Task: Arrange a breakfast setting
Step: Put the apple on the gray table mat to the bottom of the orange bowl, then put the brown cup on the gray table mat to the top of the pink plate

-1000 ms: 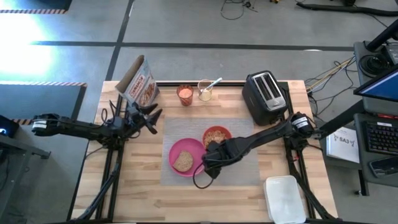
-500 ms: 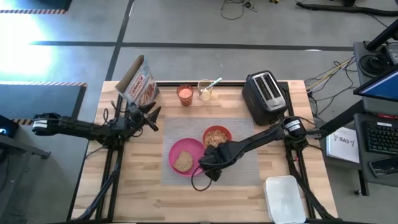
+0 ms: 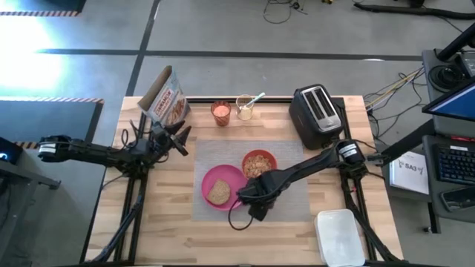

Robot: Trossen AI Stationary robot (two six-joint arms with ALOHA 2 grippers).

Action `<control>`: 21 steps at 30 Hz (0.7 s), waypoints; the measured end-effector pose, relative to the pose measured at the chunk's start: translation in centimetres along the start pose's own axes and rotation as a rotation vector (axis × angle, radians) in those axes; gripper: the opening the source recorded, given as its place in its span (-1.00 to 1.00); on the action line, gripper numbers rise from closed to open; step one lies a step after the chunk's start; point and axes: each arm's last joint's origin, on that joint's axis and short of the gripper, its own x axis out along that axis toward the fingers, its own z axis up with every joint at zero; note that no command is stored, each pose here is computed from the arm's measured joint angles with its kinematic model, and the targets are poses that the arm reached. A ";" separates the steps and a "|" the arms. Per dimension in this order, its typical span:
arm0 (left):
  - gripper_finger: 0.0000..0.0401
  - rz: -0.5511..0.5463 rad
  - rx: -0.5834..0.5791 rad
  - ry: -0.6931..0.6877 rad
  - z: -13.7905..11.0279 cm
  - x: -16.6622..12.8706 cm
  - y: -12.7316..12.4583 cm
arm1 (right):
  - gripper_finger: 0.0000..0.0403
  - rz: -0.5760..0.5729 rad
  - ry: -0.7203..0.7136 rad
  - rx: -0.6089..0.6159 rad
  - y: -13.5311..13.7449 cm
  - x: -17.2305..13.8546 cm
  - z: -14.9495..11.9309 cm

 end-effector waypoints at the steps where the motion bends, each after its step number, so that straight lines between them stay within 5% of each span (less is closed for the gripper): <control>1: -0.13 0.000 -0.002 -0.003 0.0 0.0 0.0 | 0.61 0.008 -0.006 -0.002 0.1 -0.2 0.1; 14: -0.13 -0.001 -0.007 -0.008 0.1 -0.1 0.0 | 0.62 0.012 -0.036 -0.108 0.8 -4.0 0.6; 21: -0.13 0.001 0.006 0.006 -0.1 0.0 0.0 | 0.62 -0.086 -0.250 -0.187 1.8 -8.3 0.8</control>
